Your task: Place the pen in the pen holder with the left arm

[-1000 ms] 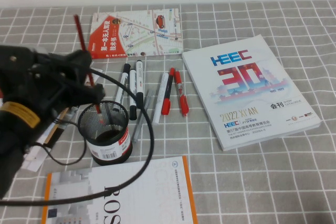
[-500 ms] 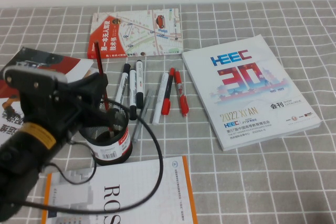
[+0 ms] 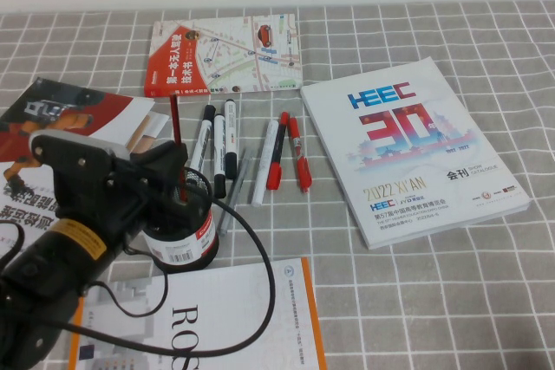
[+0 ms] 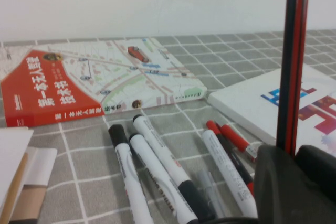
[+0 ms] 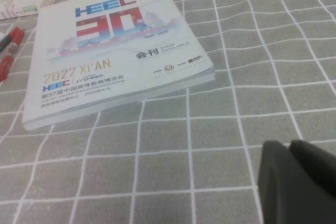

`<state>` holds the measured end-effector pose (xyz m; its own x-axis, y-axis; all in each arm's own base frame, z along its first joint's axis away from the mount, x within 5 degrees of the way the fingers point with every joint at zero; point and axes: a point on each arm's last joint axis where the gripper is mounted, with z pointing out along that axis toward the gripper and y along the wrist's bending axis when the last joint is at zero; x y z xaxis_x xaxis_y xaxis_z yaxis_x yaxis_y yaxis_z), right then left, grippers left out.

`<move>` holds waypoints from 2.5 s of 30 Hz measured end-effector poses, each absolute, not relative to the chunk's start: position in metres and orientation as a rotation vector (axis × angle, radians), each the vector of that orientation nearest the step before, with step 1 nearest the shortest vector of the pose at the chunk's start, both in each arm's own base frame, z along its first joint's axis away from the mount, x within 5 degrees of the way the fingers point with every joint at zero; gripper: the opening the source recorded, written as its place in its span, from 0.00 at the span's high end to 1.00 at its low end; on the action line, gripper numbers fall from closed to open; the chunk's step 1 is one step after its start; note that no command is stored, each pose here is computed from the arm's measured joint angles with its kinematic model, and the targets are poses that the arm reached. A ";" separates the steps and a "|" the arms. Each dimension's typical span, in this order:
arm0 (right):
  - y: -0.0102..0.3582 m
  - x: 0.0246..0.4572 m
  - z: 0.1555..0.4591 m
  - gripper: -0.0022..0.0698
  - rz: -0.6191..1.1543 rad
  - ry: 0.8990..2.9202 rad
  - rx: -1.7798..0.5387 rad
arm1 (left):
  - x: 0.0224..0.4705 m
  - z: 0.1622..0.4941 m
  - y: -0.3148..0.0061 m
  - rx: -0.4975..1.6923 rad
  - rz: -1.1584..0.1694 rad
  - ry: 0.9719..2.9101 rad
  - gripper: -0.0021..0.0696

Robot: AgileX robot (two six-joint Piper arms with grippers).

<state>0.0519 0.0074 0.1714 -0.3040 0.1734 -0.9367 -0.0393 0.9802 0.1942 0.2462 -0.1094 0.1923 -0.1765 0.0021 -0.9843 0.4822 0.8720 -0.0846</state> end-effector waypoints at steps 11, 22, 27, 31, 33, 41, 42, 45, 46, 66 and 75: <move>0.007 0.052 0.171 0.99 0.211 1.869 0.097 | 0.247 0.186 -0.109 0.383 -0.434 1.745 0.84; 0.007 0.052 0.171 0.99 0.211 1.869 0.097 | 0.246 0.187 -0.109 0.386 -0.428 1.755 0.57; 0.007 0.052 0.171 0.99 0.211 1.869 0.097 | 0.236 0.210 -0.104 0.380 -0.422 1.694 0.56; 0.007 0.052 0.171 0.99 0.211 1.869 0.097 | 0.223 0.235 -0.098 0.375 -0.408 1.643 0.60; 0.007 0.052 0.171 0.99 0.211 1.869 0.097 | 0.216 0.246 -0.095 0.375 -0.396 1.630 0.66; 0.007 0.052 0.171 0.99 0.211 1.869 0.097 | 0.157 0.300 -0.069 0.381 -0.323 1.514 0.96; 0.007 0.052 0.171 0.99 0.211 1.869 0.097 | 0.151 0.303 -0.065 0.375 -0.312 1.519 0.96; 0.007 0.052 0.171 0.99 0.211 1.869 0.097 | 0.126 0.311 -0.052 0.337 -0.288 1.545 0.97; 0.007 0.052 0.171 0.99 0.211 1.869 0.097 | 0.120 0.313 -0.048 0.325 -0.284 1.545 0.97; 0.007 0.052 0.171 0.99 0.211 1.869 0.097 | 0.056 0.290 -0.009 0.205 -0.173 1.823 0.97; 0.007 0.052 0.171 0.99 0.211 1.869 0.097 | 0.054 0.288 -0.007 0.174 -0.177 1.826 0.97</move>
